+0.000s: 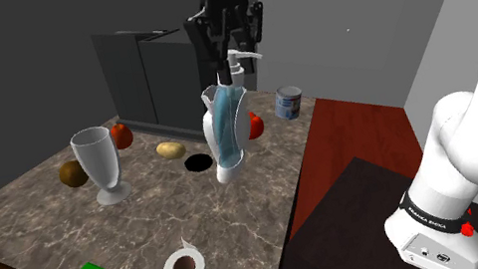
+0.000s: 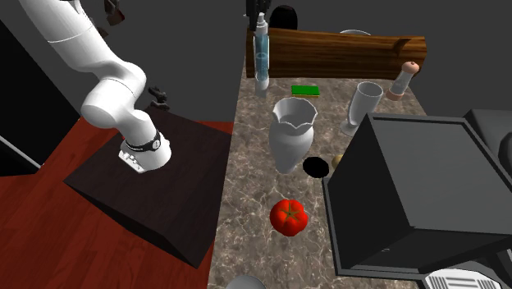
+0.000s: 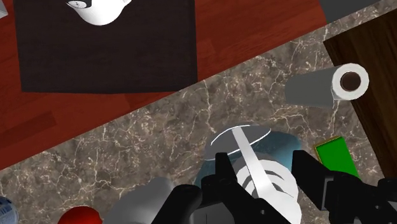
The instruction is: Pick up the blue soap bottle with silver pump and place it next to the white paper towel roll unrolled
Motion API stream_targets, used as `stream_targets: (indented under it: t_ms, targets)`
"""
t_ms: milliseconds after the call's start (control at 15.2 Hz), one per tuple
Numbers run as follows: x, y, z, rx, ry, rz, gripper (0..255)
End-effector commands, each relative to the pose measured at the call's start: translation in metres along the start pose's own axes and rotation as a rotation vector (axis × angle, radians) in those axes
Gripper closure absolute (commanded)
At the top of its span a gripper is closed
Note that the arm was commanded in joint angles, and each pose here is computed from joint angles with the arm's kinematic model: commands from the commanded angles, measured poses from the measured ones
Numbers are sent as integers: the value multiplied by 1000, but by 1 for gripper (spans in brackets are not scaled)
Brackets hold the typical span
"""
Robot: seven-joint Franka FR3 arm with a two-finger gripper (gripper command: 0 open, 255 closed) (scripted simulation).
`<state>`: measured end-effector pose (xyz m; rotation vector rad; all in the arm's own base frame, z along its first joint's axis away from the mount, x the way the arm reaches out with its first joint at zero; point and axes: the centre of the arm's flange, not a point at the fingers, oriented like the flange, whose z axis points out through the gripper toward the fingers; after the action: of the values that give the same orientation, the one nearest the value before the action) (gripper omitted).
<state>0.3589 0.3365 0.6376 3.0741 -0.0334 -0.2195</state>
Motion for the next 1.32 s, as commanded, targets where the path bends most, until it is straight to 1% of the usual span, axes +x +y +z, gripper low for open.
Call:
stream_targets:
  t_ms: [0,1254]
  targets:
    - [1,0,11,1,1,0,255]
    - [15,-6,111,1,1,0,255]
